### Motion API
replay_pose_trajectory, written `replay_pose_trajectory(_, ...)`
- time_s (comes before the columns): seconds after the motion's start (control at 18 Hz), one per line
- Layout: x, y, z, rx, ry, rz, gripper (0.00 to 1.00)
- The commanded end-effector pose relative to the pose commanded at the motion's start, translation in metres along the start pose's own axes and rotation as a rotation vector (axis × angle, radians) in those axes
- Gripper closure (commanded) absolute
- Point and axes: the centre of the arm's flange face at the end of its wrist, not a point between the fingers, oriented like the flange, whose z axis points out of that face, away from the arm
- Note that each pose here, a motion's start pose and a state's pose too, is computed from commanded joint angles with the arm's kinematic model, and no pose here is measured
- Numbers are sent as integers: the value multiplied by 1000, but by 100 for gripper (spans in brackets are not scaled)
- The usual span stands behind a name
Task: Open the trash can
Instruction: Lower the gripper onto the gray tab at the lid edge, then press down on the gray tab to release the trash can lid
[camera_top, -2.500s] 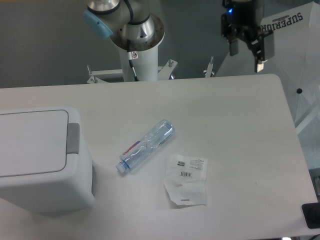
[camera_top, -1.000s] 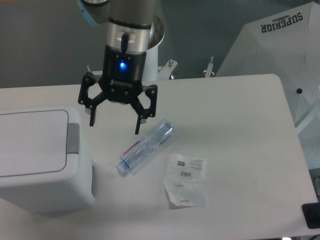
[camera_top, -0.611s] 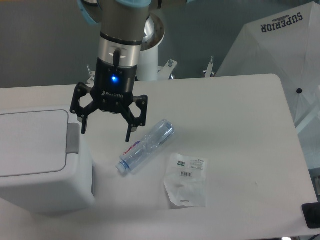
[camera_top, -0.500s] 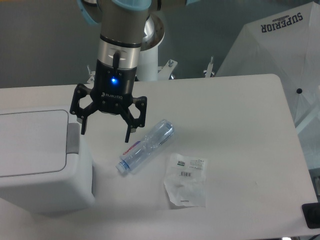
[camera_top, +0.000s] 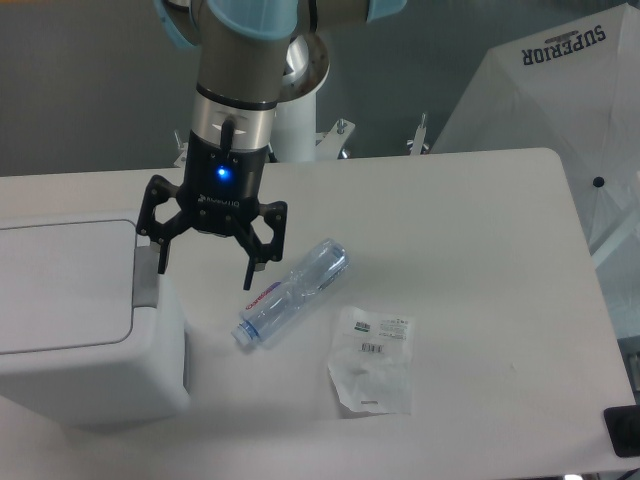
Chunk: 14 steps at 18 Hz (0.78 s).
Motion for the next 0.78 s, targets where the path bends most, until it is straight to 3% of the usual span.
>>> replay_pose_trajectory(0.78,0,5,13,-22,7,4,0)
